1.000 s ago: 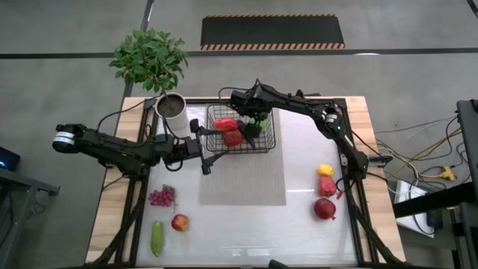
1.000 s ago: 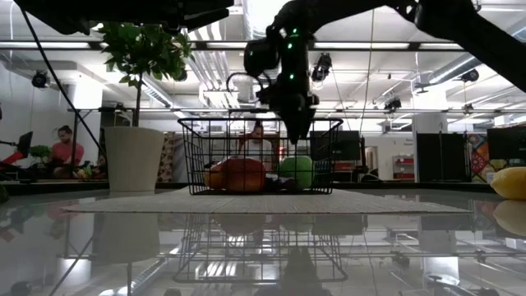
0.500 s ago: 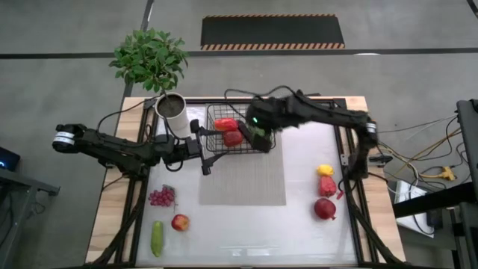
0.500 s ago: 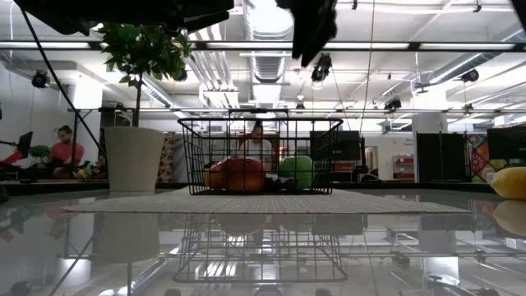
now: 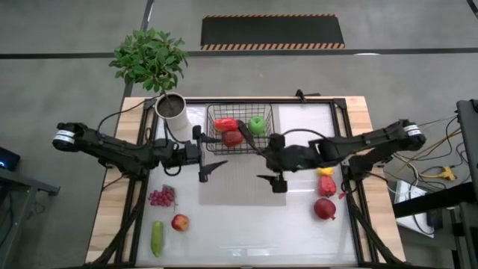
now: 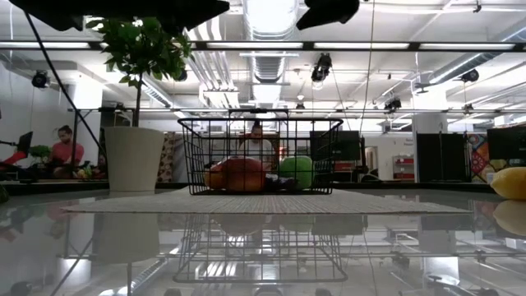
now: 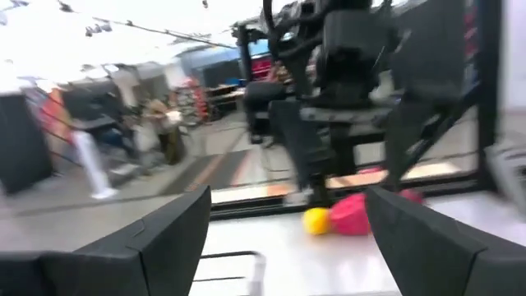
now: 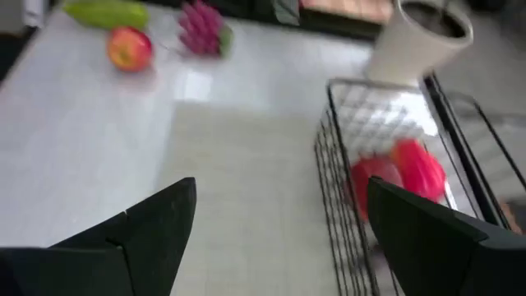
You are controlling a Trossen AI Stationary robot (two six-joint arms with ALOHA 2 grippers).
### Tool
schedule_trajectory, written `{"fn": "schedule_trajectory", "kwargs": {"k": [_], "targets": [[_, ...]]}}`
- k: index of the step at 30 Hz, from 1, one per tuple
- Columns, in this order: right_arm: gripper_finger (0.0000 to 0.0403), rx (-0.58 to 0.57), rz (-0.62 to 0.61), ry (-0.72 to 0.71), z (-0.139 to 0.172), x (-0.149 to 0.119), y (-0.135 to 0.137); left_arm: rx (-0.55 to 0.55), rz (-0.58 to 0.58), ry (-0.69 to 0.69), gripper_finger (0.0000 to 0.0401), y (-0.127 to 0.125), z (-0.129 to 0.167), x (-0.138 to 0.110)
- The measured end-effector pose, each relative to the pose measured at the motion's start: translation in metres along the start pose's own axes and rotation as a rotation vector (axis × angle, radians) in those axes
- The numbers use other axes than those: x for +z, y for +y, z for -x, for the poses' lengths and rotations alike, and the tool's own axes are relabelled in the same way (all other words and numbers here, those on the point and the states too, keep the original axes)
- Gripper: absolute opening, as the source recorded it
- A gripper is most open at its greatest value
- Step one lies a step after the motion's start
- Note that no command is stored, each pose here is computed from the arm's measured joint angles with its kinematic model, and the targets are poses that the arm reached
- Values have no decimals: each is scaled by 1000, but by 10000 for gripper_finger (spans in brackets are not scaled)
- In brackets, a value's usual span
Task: Build produce basket
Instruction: Put the red apple into the wire basket
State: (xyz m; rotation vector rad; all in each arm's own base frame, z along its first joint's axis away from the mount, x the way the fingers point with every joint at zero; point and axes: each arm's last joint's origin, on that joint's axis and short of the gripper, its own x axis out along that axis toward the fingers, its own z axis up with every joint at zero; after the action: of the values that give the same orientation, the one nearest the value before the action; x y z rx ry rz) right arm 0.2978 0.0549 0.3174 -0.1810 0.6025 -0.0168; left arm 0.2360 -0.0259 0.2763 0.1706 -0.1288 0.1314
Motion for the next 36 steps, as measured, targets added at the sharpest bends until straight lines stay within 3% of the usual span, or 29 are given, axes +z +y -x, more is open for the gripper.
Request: {"fn": "schedule_trajectory", "kwargs": {"k": [7, 11, 14, 18, 21, 29, 32, 36], "targets": [[336, 7, -3, -149, 5, -35, 6, -168, 173, 119, 305, -32, 8, -8], [336, 7, -10, -178, 6, -52, 6, -225, 332, 247, 305, -48, 16, -16], [336, 9, -20, -191, 7, -60, 6, -251, 447, 404, 304, -61, 25, -23], [336, 10, -19, -186, 8, -67, 6, -214, 545, 729, 304, -78, 36, -29], [336, 10, -16, -184, 7, -68, 6, -206, 548, 950, 304, -88, 39, -25], [336, 12, 8, -161, 1, -70, 8, -434, 463, 1441, 303, -113, 45, 10], [336, 14, -7, -157, 0, -71, 8, -434, 394, 1525, 303, -119, 50, 16], [336, 15, -23, -158, 0, -71, 8, -497, 343, 1506, 303, -130, 50, 12]]}}
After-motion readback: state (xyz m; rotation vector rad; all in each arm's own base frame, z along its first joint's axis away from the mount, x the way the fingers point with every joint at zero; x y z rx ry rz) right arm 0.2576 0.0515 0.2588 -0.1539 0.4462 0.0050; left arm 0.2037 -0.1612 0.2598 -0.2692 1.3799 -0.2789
